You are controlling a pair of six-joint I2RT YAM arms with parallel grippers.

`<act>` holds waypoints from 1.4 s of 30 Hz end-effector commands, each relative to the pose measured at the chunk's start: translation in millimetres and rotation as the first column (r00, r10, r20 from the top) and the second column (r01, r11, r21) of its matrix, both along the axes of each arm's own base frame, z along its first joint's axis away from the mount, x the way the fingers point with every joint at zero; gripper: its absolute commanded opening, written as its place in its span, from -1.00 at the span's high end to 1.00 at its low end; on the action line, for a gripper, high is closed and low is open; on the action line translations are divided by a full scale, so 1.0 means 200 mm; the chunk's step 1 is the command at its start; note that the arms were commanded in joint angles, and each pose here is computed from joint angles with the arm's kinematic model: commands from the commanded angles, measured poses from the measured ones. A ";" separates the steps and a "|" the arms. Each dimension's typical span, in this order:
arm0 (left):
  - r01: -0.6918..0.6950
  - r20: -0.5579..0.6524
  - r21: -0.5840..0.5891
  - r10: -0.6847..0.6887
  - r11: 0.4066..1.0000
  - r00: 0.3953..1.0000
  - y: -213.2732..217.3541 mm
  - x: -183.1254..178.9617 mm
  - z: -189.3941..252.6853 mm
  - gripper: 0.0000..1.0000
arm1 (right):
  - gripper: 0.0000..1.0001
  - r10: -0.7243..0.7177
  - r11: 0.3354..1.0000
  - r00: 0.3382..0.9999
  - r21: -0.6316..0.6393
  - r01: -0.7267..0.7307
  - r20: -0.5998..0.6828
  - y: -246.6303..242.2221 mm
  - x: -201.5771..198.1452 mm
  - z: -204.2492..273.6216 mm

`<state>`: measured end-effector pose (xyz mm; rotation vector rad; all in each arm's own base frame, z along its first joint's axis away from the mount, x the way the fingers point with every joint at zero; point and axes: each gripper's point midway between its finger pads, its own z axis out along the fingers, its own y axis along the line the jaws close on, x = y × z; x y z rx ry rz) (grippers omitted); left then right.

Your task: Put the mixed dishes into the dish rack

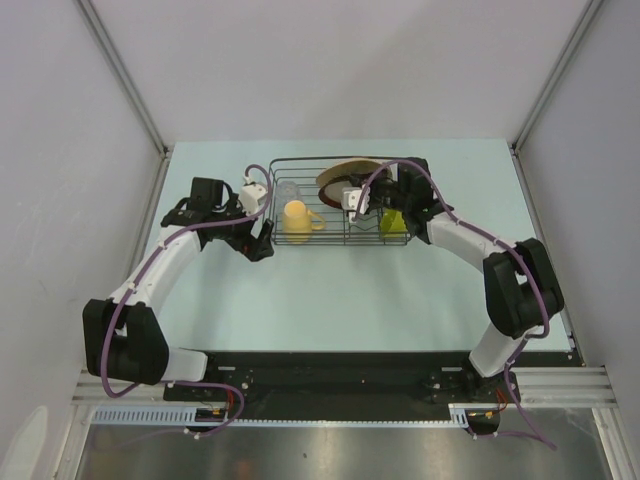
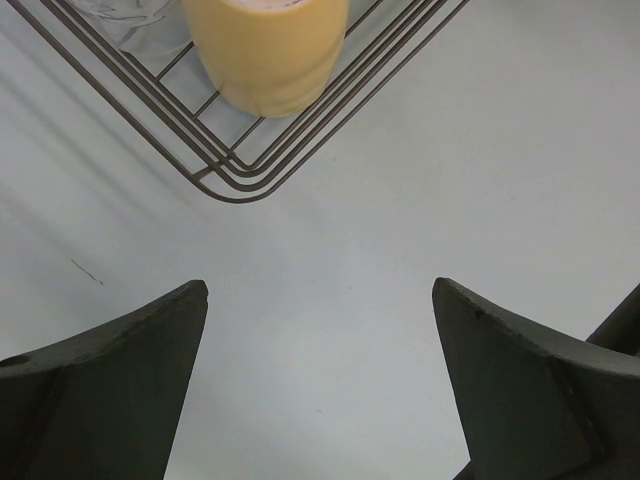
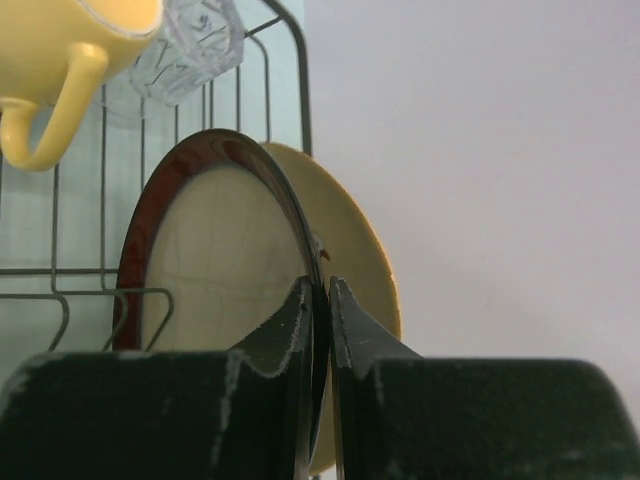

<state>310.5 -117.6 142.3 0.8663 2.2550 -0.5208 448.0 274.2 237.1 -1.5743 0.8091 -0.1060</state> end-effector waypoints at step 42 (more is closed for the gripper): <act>-0.069 0.170 -0.048 0.076 0.996 0.983 0.03 -0.02 0.40 -1.00 | -0.99 -0.463 0.413 0.550 0.380 0.828 -0.695 -0.46 -0.16 0.44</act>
